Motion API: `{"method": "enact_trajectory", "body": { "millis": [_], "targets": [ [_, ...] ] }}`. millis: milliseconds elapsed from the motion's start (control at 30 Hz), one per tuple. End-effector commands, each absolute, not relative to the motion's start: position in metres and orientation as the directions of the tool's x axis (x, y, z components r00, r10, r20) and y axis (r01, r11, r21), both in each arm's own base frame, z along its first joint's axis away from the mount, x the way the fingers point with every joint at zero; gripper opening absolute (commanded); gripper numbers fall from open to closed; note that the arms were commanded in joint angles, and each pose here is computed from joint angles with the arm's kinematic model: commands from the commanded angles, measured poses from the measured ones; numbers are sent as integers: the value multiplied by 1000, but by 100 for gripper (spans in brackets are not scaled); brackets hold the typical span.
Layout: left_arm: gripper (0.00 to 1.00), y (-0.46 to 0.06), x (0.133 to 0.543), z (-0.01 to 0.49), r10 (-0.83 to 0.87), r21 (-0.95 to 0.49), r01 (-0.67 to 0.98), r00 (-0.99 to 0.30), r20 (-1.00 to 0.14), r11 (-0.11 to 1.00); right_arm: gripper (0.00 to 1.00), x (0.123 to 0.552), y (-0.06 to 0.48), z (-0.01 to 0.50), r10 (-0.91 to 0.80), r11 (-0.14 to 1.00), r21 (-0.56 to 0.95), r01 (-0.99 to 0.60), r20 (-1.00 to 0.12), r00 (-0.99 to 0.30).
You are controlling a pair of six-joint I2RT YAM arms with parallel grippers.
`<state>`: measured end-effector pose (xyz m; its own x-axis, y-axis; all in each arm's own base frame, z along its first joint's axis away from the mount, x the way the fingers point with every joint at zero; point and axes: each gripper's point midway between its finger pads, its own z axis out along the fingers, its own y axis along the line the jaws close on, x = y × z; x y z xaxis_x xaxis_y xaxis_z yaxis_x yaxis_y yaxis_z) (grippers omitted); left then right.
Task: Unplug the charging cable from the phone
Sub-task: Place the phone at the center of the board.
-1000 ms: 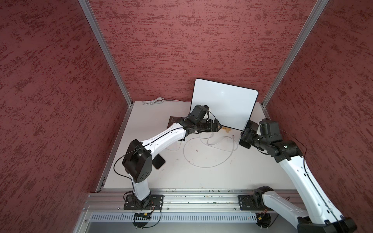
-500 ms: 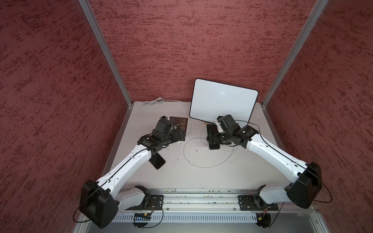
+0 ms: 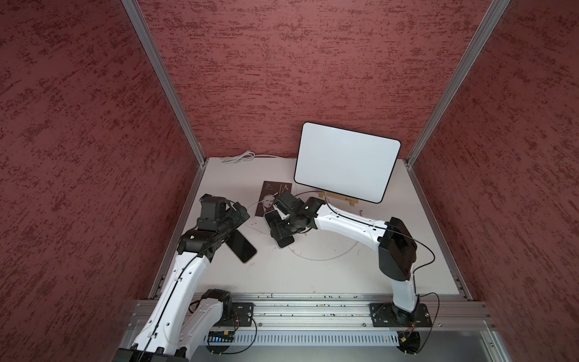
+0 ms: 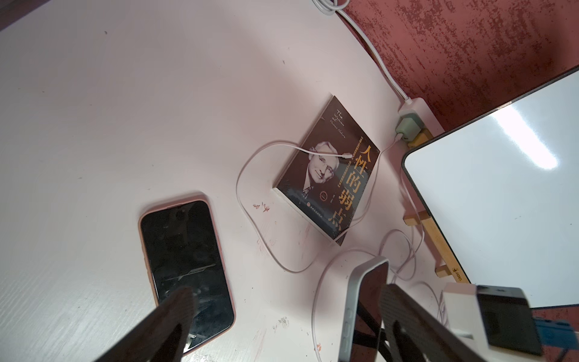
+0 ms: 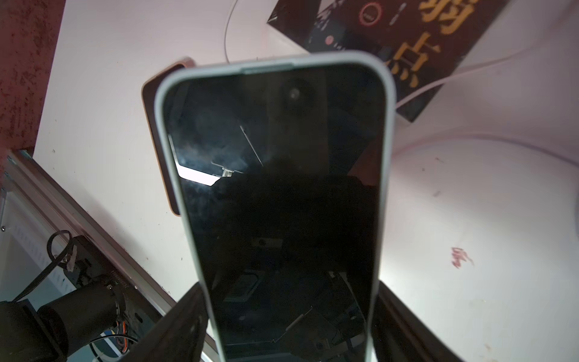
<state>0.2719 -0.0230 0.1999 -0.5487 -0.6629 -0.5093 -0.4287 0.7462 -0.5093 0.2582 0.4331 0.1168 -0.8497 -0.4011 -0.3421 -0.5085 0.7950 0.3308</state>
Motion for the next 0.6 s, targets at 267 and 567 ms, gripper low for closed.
{"method": "enact_trajectory", "body": {
  "millis": [267,567],
  "targets": [
    [97,-13,268,179,-709,-548,-463,-564,-424,696,24,207,468,86,-572,698,350,-624,-251,-781],
    [97,-14,269,171,-718,-561,-467,-567,-404,684,25,201,457,57,-603,725,304,-618,-153,-783]
  ]
}}
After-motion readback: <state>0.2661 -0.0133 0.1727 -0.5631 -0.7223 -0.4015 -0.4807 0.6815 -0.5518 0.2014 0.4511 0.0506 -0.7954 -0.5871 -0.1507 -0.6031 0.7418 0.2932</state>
